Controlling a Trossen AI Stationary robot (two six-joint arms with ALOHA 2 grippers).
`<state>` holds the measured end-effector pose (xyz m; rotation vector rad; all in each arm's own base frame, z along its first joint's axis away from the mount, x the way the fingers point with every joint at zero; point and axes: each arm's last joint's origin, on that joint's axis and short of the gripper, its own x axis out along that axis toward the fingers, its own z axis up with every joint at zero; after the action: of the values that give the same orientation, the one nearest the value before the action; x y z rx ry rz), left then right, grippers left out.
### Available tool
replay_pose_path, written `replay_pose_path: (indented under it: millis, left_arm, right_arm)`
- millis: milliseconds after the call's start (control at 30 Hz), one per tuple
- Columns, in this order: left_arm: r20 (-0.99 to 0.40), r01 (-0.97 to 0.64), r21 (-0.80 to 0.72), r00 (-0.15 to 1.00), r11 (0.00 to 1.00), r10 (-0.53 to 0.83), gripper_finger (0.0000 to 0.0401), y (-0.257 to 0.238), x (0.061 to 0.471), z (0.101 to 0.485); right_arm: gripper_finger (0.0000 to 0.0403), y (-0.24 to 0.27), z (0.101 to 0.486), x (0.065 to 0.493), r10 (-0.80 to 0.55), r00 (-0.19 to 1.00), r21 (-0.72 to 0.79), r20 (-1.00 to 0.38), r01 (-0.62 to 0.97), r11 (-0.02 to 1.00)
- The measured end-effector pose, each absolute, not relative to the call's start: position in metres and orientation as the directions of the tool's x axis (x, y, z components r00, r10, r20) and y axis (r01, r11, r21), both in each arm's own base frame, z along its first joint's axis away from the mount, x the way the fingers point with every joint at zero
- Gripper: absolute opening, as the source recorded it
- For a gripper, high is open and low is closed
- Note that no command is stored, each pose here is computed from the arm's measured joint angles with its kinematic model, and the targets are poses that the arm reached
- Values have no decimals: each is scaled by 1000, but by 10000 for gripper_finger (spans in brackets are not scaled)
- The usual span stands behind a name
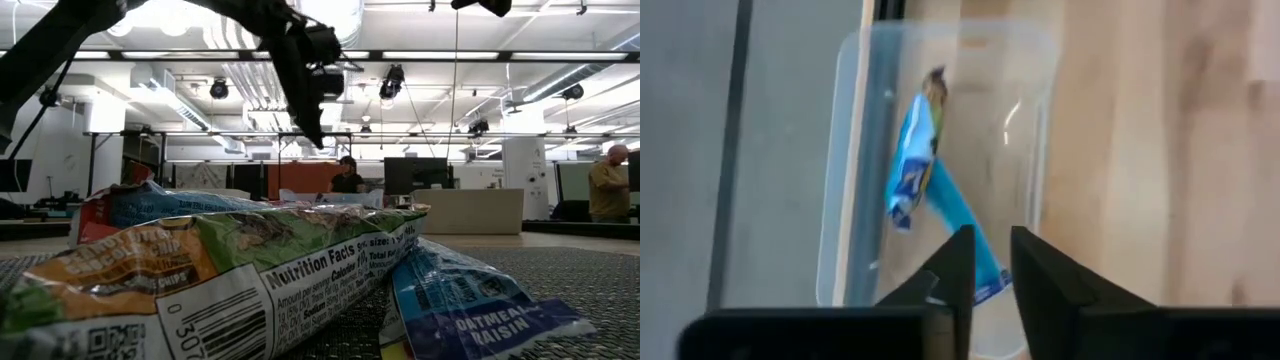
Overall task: Pick and place Granola Bars by type
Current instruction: Put the blue granola bar into the transparent bin
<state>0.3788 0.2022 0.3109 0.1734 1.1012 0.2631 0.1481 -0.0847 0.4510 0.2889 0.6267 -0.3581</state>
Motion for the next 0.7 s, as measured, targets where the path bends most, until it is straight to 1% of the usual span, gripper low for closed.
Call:
replay_pose_path:
  millis: [100, 167, 267, 433, 700]
  left_arm:
    - [-836, -126, 229, 483, 965, 262, 15, 193, 382, 328]
    - [-811, -125, 175, 544, 977, 215, 5, 185, 382, 342]
    - [-765, -114, 138, 618, 984, 179, 1, 172, 381, 361]
    - [-741, -119, 108, 652, 987, 160, 0, 147, 371, 382]
    - [-667, -114, 61, 734, 992, 126, 0, 110, 354, 418]
  right_arm:
    - [9, -84, 451, 148, -218, 760, 155, -612, 385, 910]
    - [9, -84, 451, 149, -214, 761, 151, -612, 378, 913]
    - [9, -84, 451, 149, -213, 761, 149, -613, 376, 914]
    - [9, -84, 451, 149, -211, 762, 146, -612, 371, 917]
    - [9, -82, 451, 149, -162, 780, 141, -605, 305, 942]
